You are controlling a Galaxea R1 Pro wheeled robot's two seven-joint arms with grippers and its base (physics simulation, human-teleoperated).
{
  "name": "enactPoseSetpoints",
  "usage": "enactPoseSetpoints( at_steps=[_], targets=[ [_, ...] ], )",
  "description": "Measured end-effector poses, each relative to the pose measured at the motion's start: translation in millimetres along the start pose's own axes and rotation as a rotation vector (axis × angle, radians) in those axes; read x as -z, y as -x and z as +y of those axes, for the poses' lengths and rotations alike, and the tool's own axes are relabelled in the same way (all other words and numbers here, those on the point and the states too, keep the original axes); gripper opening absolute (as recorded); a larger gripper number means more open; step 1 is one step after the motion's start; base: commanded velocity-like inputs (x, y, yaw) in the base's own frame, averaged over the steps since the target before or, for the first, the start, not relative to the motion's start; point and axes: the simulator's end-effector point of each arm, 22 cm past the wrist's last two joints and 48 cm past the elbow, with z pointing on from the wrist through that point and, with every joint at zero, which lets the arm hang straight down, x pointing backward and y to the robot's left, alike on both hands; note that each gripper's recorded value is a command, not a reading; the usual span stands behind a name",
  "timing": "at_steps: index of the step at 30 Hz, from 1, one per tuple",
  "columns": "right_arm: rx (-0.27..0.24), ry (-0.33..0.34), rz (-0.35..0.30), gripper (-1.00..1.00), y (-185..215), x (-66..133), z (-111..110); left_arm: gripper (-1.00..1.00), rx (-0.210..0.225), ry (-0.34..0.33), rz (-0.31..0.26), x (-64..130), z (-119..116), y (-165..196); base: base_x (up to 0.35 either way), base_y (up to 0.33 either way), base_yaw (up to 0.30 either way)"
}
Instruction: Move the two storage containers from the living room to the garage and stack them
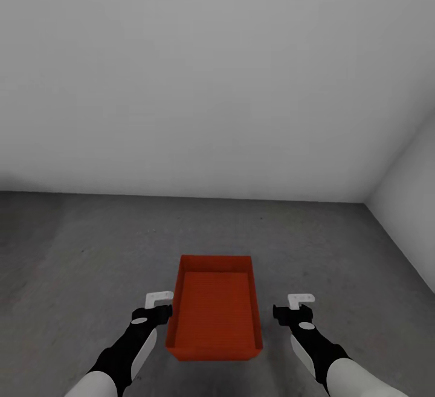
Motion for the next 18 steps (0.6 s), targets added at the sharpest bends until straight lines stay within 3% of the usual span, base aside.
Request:
enactPoseSetpoints(
  at_steps=[18],
  targets=[
    [0.001, 0.001, -0.001, 1.00, 9, 17.8, -3, 1.00, 0.001, -0.001, -0.005, 18.7, 1, 10, 0.000, 0.000, 0.000]
  ],
)
